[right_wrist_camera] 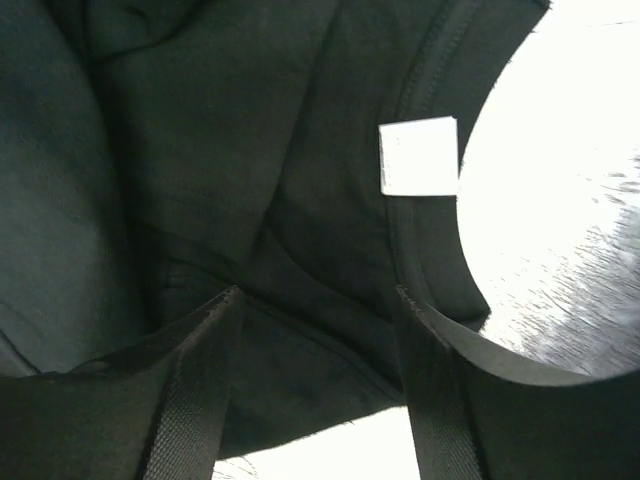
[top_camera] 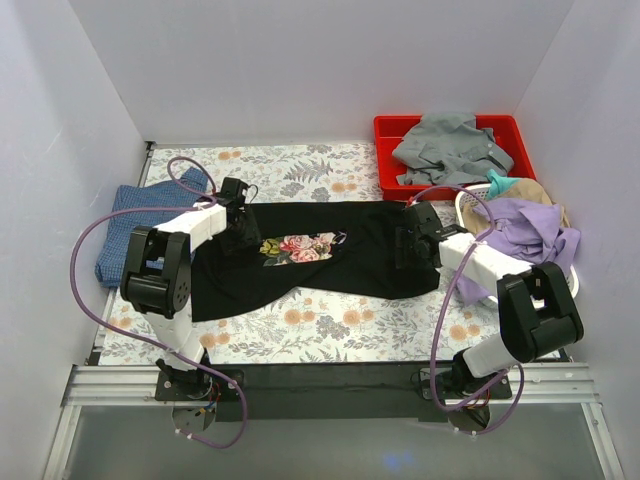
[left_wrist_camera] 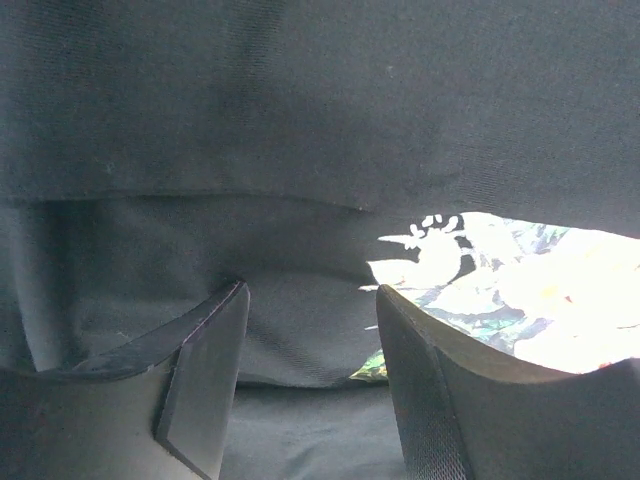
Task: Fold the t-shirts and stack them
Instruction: Fold the tshirt
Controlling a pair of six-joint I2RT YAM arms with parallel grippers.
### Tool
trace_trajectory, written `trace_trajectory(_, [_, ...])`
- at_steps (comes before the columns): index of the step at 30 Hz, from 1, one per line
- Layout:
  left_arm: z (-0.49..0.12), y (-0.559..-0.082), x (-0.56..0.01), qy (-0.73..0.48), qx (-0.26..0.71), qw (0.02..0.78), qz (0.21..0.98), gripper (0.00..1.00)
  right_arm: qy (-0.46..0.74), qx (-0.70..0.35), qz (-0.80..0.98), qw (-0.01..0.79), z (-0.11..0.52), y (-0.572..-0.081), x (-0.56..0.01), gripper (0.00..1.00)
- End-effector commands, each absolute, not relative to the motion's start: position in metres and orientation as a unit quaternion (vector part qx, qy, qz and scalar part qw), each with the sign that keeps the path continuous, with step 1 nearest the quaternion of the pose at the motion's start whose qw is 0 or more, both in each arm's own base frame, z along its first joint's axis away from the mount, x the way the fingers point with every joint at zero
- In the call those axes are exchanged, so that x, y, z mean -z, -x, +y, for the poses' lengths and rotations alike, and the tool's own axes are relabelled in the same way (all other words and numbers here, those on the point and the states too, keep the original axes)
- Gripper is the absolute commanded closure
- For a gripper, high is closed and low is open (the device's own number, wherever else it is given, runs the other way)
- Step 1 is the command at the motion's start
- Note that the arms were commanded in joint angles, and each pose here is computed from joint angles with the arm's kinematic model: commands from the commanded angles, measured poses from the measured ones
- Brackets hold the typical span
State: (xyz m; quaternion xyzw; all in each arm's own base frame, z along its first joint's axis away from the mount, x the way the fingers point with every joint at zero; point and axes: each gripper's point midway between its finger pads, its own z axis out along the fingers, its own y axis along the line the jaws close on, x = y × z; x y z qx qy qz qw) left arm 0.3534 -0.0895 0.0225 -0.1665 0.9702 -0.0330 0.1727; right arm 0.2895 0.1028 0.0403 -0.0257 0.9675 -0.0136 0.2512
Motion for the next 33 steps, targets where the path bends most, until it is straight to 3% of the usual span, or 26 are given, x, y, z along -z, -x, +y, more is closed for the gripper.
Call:
trace_trajectory(1, [-0.067, -0.332, -0.011, 0.168, 0.005, 0.143, 0.975, 0.47, 0.020, -0.068, 0.967, 0.246, 0.127, -0.291, -0.032, 0.34])
trace_trajectory(10, [-0.067, -0.324, -0.013, 0.141, 0.011, 0.135, 0.981, 0.48, -0.067, 0.067, 0.983, 0.157, 0.074, -0.247, 0.002, 0.31])
trace_trajectory(15, [-0.058, -0.321, -0.013, 0.144, -0.013, 0.134, 0.980, 0.48, -0.122, 0.171, 0.960, 0.186, 0.032, -0.237, -0.017, 0.32])
trace_trajectory(20, [-0.051, -0.319, -0.014, 0.148, -0.033, 0.139, 0.979, 0.48, -0.151, 0.202, 0.939, 0.236, 0.018, -0.248, -0.046, 0.31])
trace_trajectory(24, [-0.064, -0.328, -0.026, 0.141, 0.007, 0.156, 0.978, 0.48, -0.115, 0.157, 0.942, 0.273, 0.035, -0.271, -0.074, 0.28])
trace_trajectory(26, [-0.080, -0.337, -0.044, 0.127, 0.057, 0.180, 0.974, 0.48, -0.082, 0.116, 0.934, 0.328, 0.052, -0.290, -0.104, 0.25])
trace_trajectory(28, [-0.096, -0.343, -0.063, 0.115, 0.103, 0.198, 0.968, 0.48, -0.020, 0.010, 0.928, 0.371, 0.093, -0.309, -0.126, 0.26])
trace_trajectory(33, [-0.120, -0.357, -0.125, 0.097, 0.162, 0.269, 0.945, 0.45, 0.086, -0.117, 0.921, 0.360, 0.164, -0.317, -0.160, 0.25])
